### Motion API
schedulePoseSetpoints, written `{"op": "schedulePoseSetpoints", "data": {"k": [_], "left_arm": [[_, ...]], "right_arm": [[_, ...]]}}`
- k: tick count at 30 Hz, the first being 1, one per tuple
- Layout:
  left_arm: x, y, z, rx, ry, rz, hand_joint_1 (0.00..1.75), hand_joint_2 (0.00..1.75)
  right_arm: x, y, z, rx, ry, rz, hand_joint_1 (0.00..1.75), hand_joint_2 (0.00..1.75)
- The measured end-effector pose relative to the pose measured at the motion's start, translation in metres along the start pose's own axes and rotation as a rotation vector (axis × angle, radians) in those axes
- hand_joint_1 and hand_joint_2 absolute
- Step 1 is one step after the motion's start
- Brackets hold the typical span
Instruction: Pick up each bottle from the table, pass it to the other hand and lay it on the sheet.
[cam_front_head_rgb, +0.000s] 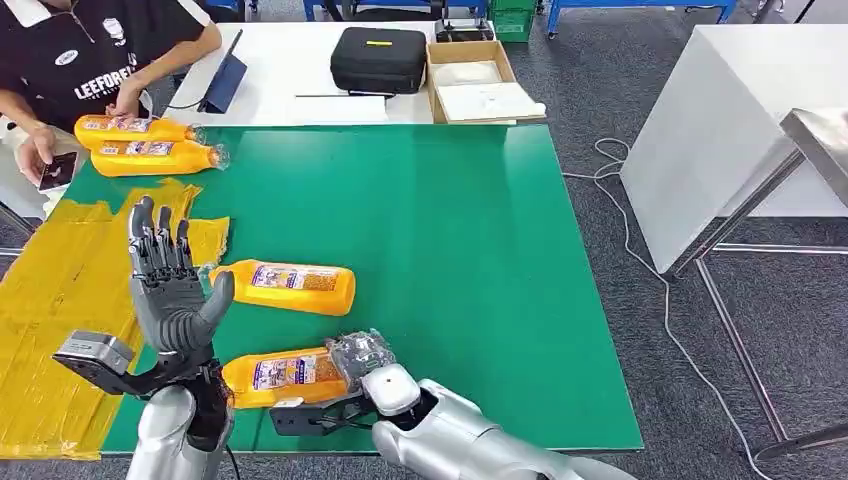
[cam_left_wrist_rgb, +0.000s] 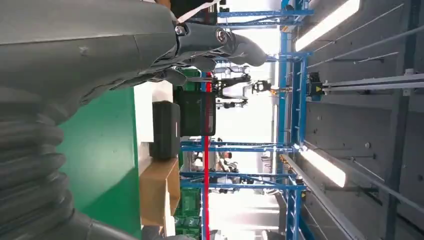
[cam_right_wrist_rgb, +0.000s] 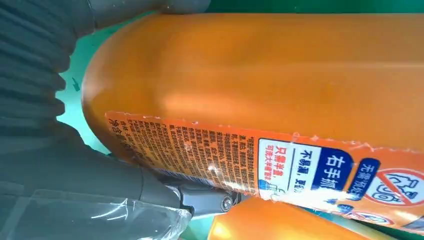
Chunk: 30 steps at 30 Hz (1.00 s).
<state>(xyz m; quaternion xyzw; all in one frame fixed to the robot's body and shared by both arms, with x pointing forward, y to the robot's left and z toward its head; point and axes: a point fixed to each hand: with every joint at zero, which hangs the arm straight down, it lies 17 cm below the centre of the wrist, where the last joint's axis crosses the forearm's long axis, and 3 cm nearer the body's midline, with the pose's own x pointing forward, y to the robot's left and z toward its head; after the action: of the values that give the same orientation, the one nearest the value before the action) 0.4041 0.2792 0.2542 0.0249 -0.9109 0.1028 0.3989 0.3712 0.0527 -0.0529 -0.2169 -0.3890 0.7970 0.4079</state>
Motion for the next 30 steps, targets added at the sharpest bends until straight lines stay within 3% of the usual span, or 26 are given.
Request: {"op": "schedulePoseSetpoints", "data": {"k": [15, 21, 30], "left_arm": [[0.004, 0.002, 0.002, -0.004, -0.006, -0.024, 0.0, 1.75], [0.01, 0.013, 0.011, 0.009, -0.008, -0.054, 0.0, 1.75], [0.018, 0.023, 0.016, 0.029, -0.019, -0.103, 0.0, 1.75]], "right_arm": [[0.001, -0.025, -0.001, -0.175, 0.019, -0.084, 1.75, 1.75], [-0.007, -0.076, 0.005, -0.421, 0.021, -0.208, 1.75, 1.75], [-0.052, -0.147, 0.03, -0.731, 0.046, -0.453, 1.75, 1.75]]}}
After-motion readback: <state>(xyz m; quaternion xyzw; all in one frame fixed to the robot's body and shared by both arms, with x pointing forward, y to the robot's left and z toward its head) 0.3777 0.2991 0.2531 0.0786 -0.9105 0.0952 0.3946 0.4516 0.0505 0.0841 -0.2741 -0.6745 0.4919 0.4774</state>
